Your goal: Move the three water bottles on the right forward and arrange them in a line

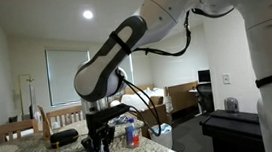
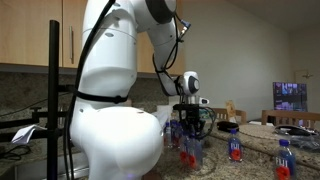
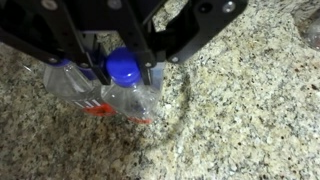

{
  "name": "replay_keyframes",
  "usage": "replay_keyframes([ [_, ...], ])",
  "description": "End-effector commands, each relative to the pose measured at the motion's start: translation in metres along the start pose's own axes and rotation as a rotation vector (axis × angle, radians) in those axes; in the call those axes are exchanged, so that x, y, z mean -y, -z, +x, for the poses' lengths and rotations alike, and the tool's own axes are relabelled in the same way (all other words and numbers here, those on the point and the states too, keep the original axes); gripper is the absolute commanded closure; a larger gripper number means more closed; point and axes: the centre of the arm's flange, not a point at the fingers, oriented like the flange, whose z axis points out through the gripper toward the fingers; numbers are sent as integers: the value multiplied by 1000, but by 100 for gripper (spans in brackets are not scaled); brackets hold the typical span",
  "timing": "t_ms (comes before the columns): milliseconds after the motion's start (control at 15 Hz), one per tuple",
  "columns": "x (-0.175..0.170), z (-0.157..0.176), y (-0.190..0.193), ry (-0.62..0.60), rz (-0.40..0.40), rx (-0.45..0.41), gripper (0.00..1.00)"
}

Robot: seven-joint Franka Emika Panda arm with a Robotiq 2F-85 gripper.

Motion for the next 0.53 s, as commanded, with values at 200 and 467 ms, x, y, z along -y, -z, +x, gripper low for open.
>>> replay_keyframes([
  [200,5,-13,1,29,-7,-4,87],
  [467,7,-14,1,29,-6,-4,87],
])
